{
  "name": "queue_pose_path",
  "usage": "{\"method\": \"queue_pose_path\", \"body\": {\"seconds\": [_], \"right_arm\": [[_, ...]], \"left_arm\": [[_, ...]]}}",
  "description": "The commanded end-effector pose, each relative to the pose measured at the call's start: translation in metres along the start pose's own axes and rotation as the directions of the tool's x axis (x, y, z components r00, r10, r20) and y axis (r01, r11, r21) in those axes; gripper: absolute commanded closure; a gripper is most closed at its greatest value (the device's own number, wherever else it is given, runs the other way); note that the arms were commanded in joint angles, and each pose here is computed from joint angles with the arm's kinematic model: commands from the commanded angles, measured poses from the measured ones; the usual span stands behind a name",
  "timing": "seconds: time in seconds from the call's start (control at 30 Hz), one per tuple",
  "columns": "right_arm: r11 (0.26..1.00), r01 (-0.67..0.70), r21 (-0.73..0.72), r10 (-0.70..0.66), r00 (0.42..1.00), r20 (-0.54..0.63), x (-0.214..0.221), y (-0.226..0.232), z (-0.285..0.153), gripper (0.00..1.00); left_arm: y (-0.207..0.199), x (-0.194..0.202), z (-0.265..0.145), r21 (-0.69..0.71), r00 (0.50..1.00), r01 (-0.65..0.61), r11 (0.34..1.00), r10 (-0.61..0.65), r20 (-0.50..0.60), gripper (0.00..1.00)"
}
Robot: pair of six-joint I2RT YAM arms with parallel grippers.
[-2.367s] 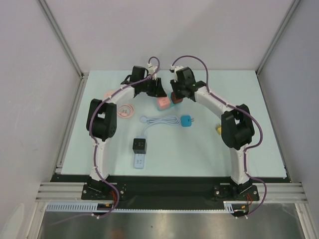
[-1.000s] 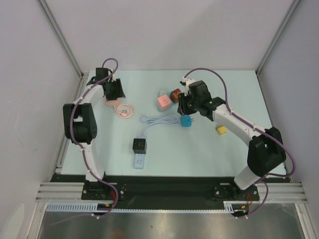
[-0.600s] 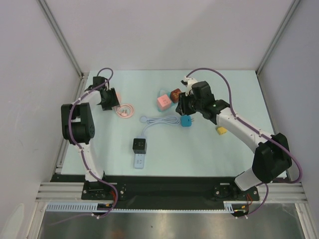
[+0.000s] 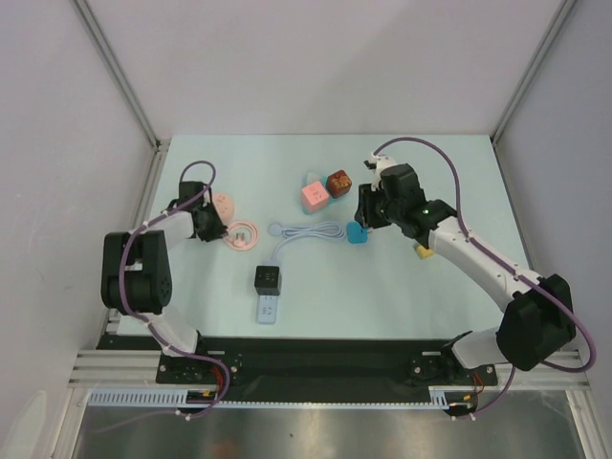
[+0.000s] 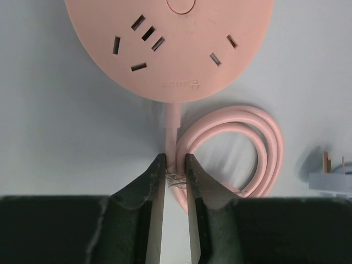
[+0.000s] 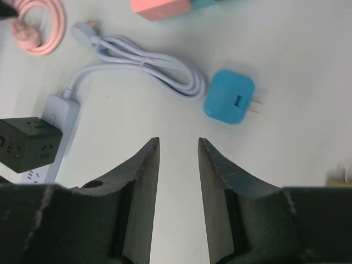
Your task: Insert the plug
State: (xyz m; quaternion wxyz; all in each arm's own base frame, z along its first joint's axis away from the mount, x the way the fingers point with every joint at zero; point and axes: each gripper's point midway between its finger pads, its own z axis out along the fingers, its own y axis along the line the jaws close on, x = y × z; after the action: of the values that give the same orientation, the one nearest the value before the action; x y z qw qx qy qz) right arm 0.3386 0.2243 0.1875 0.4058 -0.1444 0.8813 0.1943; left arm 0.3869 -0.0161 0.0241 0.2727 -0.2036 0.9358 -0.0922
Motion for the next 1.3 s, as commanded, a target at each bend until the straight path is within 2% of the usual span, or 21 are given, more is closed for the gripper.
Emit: {"method": "queue_pose_path", "body": {"seconds": [0.0, 0.1, 0.17, 0.2, 0.23, 0.27, 0.3, 0.37, 0.43, 0.57, 0.6, 0.67, 0.77, 0.9, 1.03, 1.13, 1.27], "right_arm": [[0.989, -0.056, 0.137, 0.056, 0.998, 0.002, 0.007, -0.03, -0.017, 0.61], [0.955, -0.129, 0.266, 0.147, 0.988, -0.049, 0.032, -0.059, -0.024, 0.61], [0.925, -0.146, 0.35, 0.196, 0.974, -0.11, 0.059, -0.078, -0.028, 0.6], [0.909, -0.142, 0.392, 0.204, 0.972, -0.12, 0.066, -0.088, -0.032, 0.56], [0.899, -0.14, 0.415, 0.213, 0.968, -0.134, 0.073, -0.095, -0.034, 0.51], [0.885, -0.145, 0.443, 0.236, 0.959, -0.158, 0.086, -0.107, -0.038, 0.47], [0.881, -0.147, 0.449, 0.244, 0.955, -0.166, 0.09, -0.112, -0.041, 0.42], [0.883, -0.127, 0.453, 0.236, 0.953, -0.191, 0.098, -0.127, -0.045, 0.37], [0.894, -0.054, 0.445, 0.174, 0.957, -0.233, 0.1, -0.136, -0.049, 0.29], [0.905, 0.074, 0.418, 0.072, 0.944, -0.322, 0.108, -0.153, -0.046, 0.21], [0.905, 0.067, 0.419, 0.089, 0.935, -0.343, 0.115, -0.157, -0.041, 0.19], [0.907, 0.096, 0.409, 0.068, 0.927, -0.369, 0.119, -0.166, -0.034, 0.18], [0.915, 0.055, 0.399, 0.119, 0.909, -0.399, 0.129, -0.185, -0.022, 0.18], [0.925, 0.029, 0.378, 0.137, 0.904, -0.406, 0.126, -0.2, -0.011, 0.19], [0.947, 0.052, 0.318, 0.093, 0.901, -0.423, 0.121, -0.199, 0.001, 0.19], [0.954, 0.06, 0.293, 0.083, 0.888, -0.451, 0.124, -0.2, 0.009, 0.2], [0.941, 0.088, 0.326, 0.085, 0.872, -0.482, 0.126, -0.212, 0.015, 0.23]], "left_arm": [[-0.019, 0.006, -0.019, 0.064, 0.998, 0.036, 0.997, -0.038, 0.04, 0.77], [-0.034, 0.018, -0.026, 0.125, 0.998, 0.05, 0.991, -0.054, 0.026, 0.67], [-0.042, 0.01, -0.039, 0.147, 0.997, 0.04, 0.988, -0.05, 0.06, 0.52], [-0.047, 0.0, -0.046, 0.157, 0.995, 0.033, 0.987, -0.047, 0.086, 0.44], [-0.049, -0.01, -0.054, 0.153, 0.992, 0.027, 0.988, -0.045, 0.114, 0.3], [-0.045, -0.013, -0.058, 0.125, 0.993, 0.015, 0.992, -0.03, 0.115, 0.28], [-0.054, -0.029, -0.068, 0.139, 0.989, -0.007, 0.99, -0.014, 0.147, 0.27], [-0.065, -0.037, -0.08, 0.177, 0.988, -0.059, 0.982, 0.033, 0.149, 0.26], [-0.084, -0.048, -0.096, 0.248, 0.984, -0.103, 0.963, 0.061, 0.17, 0.25], [-0.138, -0.045, -0.138, 0.431, 0.96, -0.25, 0.867, 0.164, 0.228, 0.25], [-0.148, -0.044, -0.146, 0.455, 0.951, -0.282, 0.845, 0.186, 0.245, 0.26], [-0.173, -0.026, -0.158, 0.515, 0.94, -0.337, 0.788, 0.247, 0.237, 0.27], [-0.198, 0.0, -0.178, 0.592, 0.924, -0.383, 0.71, 0.302, 0.236, 0.28], [-0.214, 0.023, -0.202, 0.628, 0.9, -0.434, 0.646, 0.341, 0.272, 0.29], [-0.217, 0.033, -0.213, 0.649, 0.893, -0.447, 0.615, 0.348, 0.286, 0.3], [-0.215, 0.035, -0.213, 0.646, 0.892, -0.45, 0.616, 0.347, 0.291, 0.3], [-0.212, 0.038, -0.21, 0.644, 0.884, -0.464, 0.609, 0.363, 0.294, 0.3]]}}
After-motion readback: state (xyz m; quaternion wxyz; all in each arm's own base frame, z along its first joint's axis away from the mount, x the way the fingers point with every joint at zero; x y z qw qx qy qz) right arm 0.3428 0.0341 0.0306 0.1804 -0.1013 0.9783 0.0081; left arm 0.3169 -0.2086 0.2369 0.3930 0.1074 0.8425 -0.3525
